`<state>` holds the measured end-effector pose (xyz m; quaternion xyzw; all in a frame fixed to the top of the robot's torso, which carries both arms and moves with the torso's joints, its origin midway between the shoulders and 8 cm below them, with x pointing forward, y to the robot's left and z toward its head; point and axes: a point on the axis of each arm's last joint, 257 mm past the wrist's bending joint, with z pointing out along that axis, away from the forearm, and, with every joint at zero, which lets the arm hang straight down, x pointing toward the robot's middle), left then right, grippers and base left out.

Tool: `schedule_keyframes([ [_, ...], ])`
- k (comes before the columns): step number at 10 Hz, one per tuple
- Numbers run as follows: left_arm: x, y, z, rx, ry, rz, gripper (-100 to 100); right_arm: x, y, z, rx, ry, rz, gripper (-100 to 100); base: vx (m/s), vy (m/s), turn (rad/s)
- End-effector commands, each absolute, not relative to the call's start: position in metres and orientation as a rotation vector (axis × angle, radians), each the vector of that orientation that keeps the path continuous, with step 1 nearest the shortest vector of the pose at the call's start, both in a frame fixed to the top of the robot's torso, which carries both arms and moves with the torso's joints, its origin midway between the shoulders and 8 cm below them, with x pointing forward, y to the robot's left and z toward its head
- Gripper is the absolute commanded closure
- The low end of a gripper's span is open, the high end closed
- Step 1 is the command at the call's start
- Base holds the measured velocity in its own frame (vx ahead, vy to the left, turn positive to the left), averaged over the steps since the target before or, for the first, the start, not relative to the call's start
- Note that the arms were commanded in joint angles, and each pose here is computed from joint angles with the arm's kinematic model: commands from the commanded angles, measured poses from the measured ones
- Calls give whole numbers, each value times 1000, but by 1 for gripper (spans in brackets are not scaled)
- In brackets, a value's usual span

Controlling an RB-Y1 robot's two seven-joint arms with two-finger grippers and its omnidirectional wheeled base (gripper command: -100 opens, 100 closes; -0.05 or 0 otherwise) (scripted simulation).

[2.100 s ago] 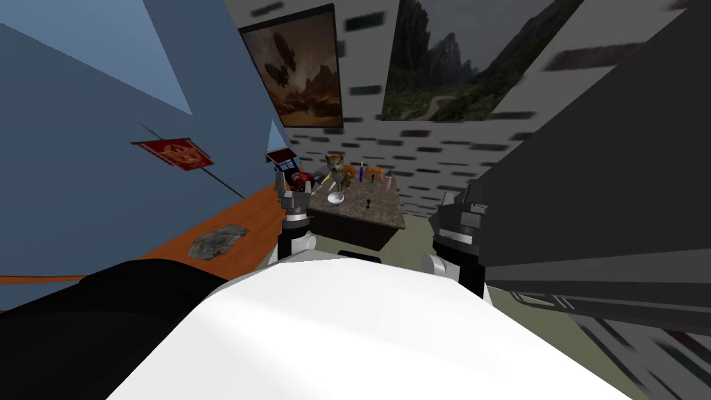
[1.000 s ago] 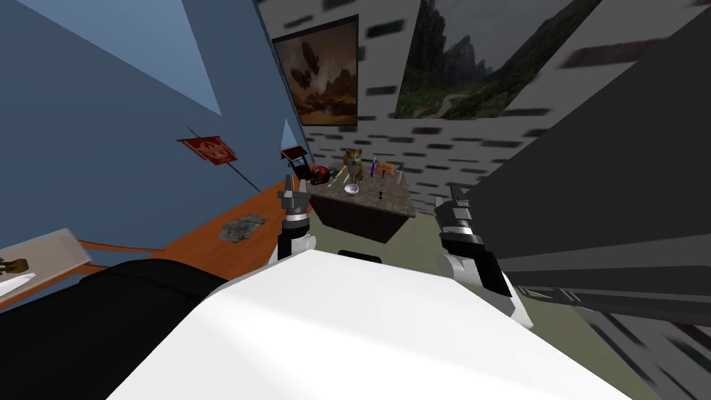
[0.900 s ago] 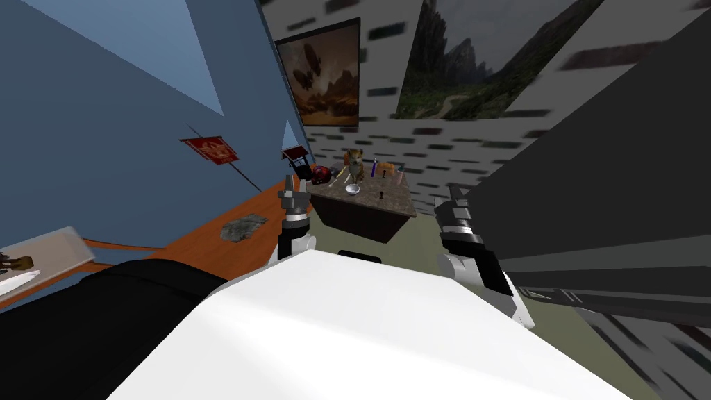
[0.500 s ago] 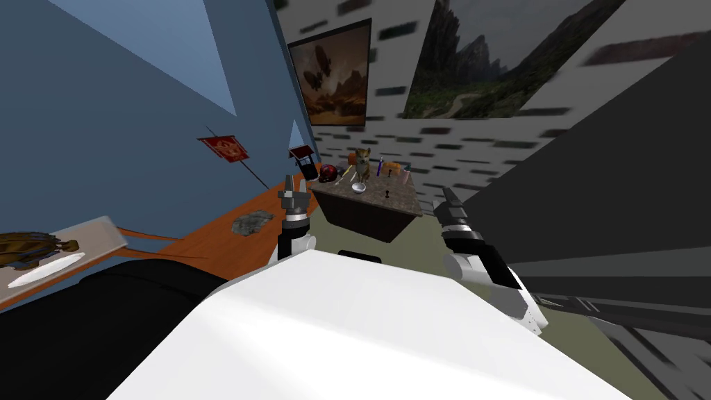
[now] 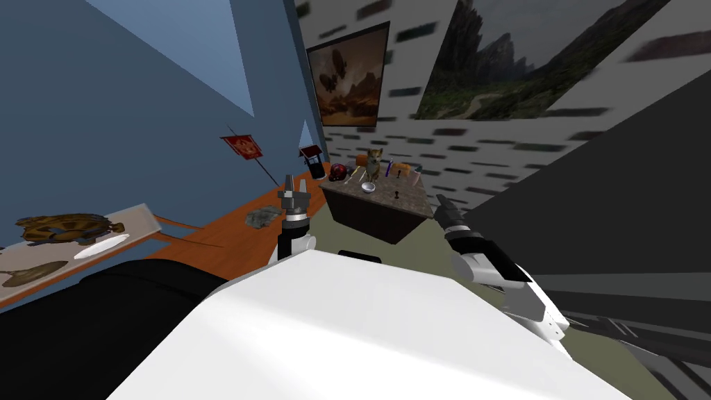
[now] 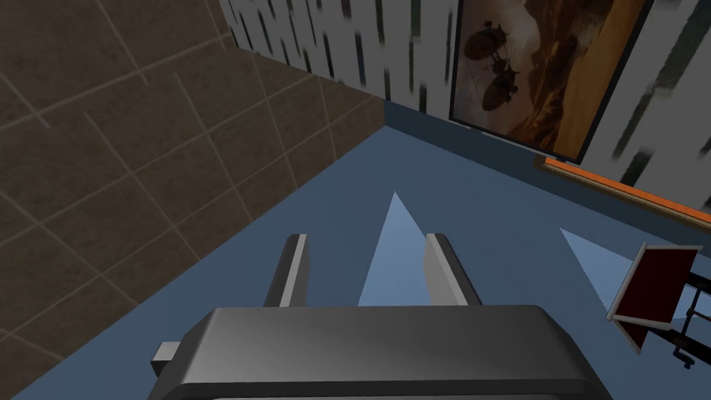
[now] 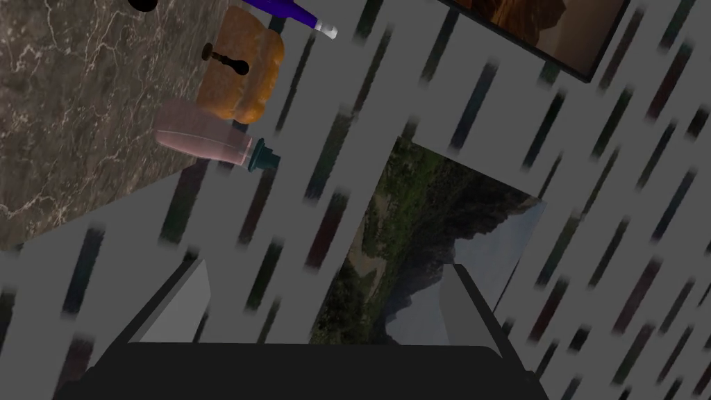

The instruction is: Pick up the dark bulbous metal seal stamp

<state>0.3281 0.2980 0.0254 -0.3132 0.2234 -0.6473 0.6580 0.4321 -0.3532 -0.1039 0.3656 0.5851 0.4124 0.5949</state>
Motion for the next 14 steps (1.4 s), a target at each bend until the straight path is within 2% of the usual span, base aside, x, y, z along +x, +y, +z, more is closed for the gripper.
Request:
schedule_keyframes([
  [1,328,298,25,-709,506,-1466,0,433,-367,-124,885,1431,909,-100,-27,78,156],
  [6,328,298,25,-709,506,-1466,0,431,-390,-156,903,1582,793,-100,-6,67,103],
  [14,328,298,25,-709,506,-1466,0,398,-458,-232,981,1904,475,-100,41,57,151],
])
